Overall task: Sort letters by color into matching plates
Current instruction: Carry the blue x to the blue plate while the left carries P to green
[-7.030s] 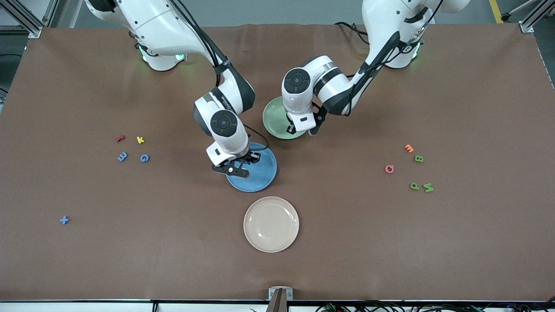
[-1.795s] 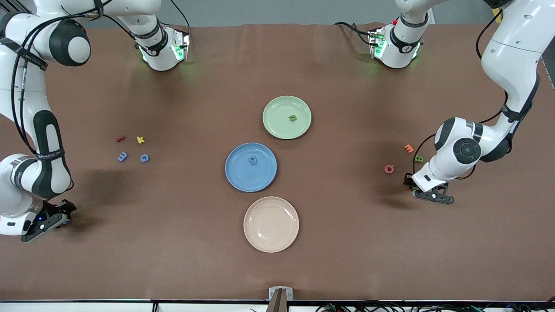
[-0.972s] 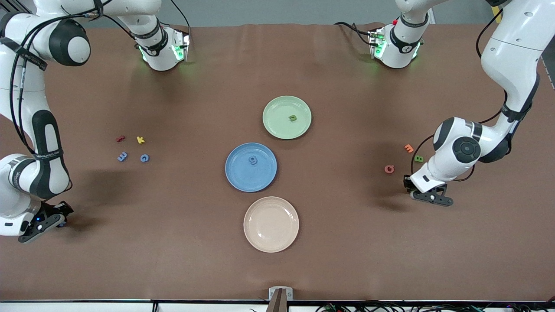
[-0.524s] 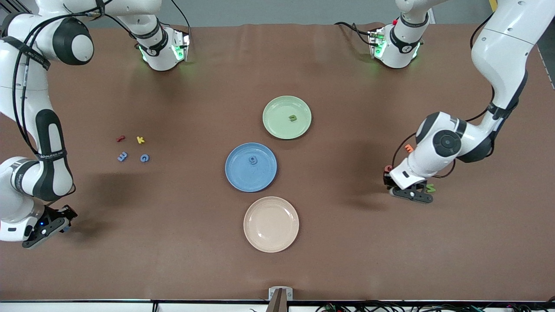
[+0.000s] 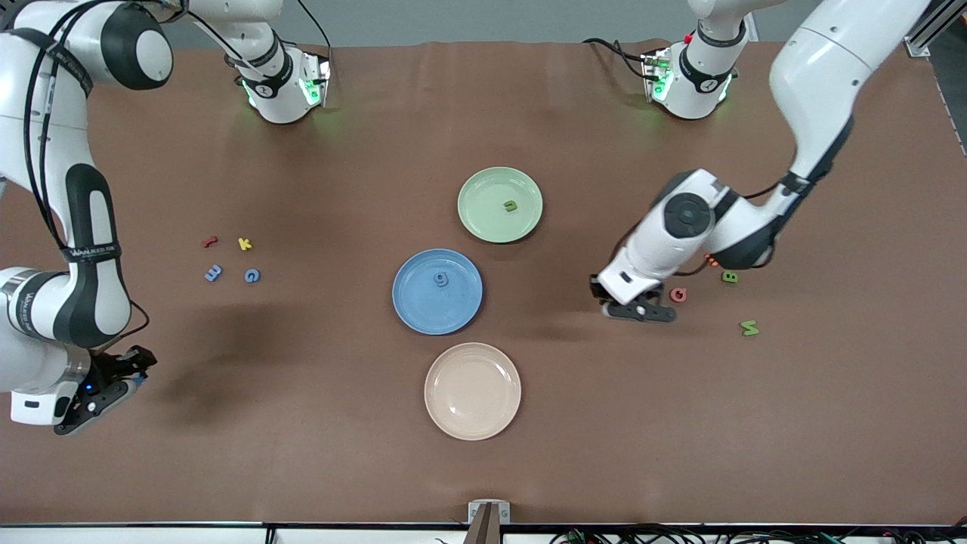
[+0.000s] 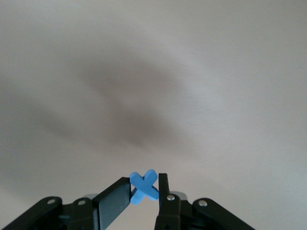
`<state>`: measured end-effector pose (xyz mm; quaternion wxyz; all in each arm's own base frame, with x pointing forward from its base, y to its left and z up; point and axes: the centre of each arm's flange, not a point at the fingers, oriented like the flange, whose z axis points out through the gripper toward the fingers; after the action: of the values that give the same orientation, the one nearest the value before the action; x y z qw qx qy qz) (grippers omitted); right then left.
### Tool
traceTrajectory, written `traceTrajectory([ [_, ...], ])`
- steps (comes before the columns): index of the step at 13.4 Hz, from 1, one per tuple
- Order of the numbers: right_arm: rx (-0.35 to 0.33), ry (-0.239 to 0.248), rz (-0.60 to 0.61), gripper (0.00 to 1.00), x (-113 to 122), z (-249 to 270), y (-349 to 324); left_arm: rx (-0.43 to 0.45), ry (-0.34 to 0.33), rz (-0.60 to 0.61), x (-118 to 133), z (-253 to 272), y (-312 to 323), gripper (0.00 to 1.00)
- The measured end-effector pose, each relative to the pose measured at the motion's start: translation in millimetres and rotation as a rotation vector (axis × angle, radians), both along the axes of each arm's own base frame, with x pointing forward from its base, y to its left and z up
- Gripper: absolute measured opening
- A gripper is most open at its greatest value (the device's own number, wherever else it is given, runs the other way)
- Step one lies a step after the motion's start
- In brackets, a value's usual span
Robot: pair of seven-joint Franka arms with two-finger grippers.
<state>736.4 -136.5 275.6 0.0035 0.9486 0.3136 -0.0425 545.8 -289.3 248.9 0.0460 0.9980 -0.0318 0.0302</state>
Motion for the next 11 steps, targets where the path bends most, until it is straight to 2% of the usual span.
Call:
traceTrajectory([
  [3,-0.012,0.072,-0.113,0.30,-4.2,30.0,70.5,-0.005,0.027,0.065,-47.4,-1.9,-72.8,0.36],
  [7,-0.081,0.133,-0.319,0.30,-20.8,44.1,209.0,-0.010,0.054,0.160,-107.1,-2.8,-141.5,0.36],
  [9,-0.116,0.138,-0.411,0.30,-33.9,46.6,270.2,-0.006,0.067,0.178,-139.1,-5.3,-168.9,0.36],
  [11,-0.109,0.146,-0.516,0.30,-47.9,46.0,325.5,0.004,0.082,0.195,-172.4,-9.5,-191.7,0.36],
])
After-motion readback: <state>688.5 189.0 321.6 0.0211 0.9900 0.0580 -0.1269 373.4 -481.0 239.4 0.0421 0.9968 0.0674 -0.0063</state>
